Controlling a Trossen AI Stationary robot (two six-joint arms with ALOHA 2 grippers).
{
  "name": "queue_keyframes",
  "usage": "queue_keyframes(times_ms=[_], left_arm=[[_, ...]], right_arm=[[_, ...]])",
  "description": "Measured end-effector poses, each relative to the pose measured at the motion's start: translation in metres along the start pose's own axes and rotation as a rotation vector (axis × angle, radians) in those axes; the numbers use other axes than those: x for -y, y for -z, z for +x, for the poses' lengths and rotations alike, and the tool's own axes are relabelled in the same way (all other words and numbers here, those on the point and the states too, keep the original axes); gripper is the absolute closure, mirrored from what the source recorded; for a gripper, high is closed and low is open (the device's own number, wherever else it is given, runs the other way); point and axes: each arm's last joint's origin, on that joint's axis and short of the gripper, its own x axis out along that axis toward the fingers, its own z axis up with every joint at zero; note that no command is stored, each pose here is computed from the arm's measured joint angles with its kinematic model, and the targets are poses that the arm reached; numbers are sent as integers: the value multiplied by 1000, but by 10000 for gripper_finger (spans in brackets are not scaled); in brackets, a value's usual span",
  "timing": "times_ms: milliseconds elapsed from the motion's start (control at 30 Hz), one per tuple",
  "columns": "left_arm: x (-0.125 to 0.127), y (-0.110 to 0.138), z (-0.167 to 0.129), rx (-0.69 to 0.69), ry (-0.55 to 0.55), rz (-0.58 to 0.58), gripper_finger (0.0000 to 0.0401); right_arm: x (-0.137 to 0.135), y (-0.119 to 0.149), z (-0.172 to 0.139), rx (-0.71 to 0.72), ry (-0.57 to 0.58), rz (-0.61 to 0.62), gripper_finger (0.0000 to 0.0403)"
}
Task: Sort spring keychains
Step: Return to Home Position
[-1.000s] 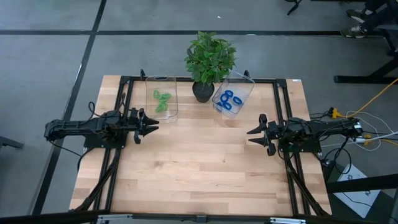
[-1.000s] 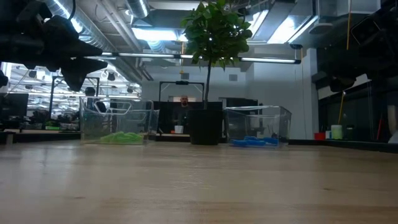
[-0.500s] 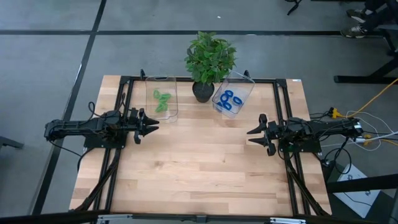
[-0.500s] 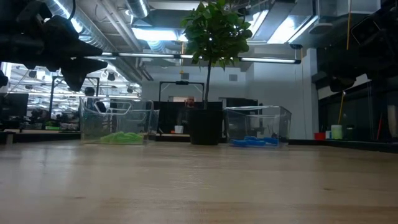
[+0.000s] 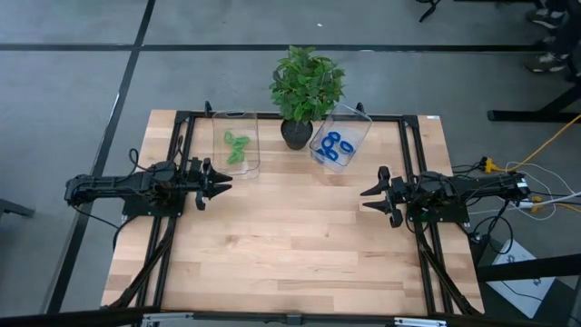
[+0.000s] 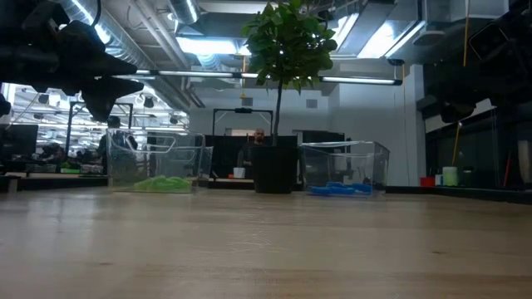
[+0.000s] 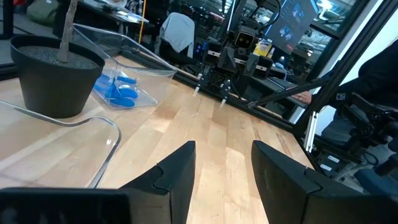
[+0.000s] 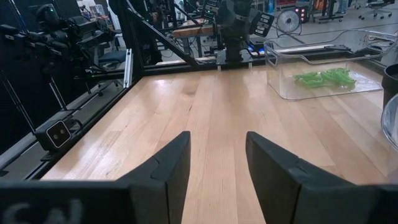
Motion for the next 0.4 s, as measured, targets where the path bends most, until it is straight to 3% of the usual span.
queue_keyframes(times_ms=[400], left_arm=[[0, 0, 0, 0, 0, 0, 251]], right_arm=[[0, 0, 0, 0, 0, 0, 249]])
